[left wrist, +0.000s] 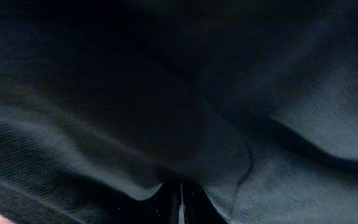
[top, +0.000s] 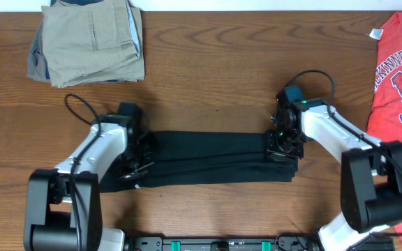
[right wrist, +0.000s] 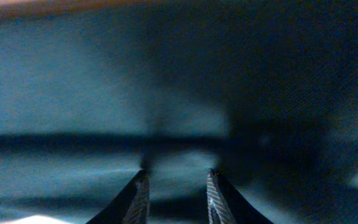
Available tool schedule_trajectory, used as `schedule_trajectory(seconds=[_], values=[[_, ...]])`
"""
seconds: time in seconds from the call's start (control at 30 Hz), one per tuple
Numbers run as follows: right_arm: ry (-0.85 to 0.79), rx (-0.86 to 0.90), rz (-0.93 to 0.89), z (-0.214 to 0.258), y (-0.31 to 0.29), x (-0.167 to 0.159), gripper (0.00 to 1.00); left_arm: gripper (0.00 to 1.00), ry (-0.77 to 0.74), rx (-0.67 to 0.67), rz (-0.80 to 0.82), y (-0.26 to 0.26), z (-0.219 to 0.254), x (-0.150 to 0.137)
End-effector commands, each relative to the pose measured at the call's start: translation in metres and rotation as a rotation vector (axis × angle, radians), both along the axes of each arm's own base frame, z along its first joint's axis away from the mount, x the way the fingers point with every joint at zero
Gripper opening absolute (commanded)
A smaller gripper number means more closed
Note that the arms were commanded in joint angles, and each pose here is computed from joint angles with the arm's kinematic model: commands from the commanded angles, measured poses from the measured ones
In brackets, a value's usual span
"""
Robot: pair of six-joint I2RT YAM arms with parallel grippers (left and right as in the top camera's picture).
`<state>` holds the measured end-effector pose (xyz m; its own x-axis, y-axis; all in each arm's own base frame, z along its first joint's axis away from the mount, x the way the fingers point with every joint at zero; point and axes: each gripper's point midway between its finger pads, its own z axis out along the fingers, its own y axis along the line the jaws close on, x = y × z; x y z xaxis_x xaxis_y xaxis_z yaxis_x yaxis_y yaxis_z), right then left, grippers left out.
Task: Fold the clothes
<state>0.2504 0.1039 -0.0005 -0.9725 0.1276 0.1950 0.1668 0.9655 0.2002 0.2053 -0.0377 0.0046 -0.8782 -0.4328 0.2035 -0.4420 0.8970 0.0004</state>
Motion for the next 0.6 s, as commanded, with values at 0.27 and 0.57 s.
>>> schedule_trajectory(seconds=[0.27,0.57], values=[[0.032,-0.159,-0.067,-0.017,-0.022,0.000,0.09,0.07,0.013,0.162,0.109,0.054,-0.004,-0.005],[-0.003,-0.193,-0.023,0.028,-0.030,0.020,0.13,0.06,0.022,0.162,0.153,0.063,0.009,-0.005]])
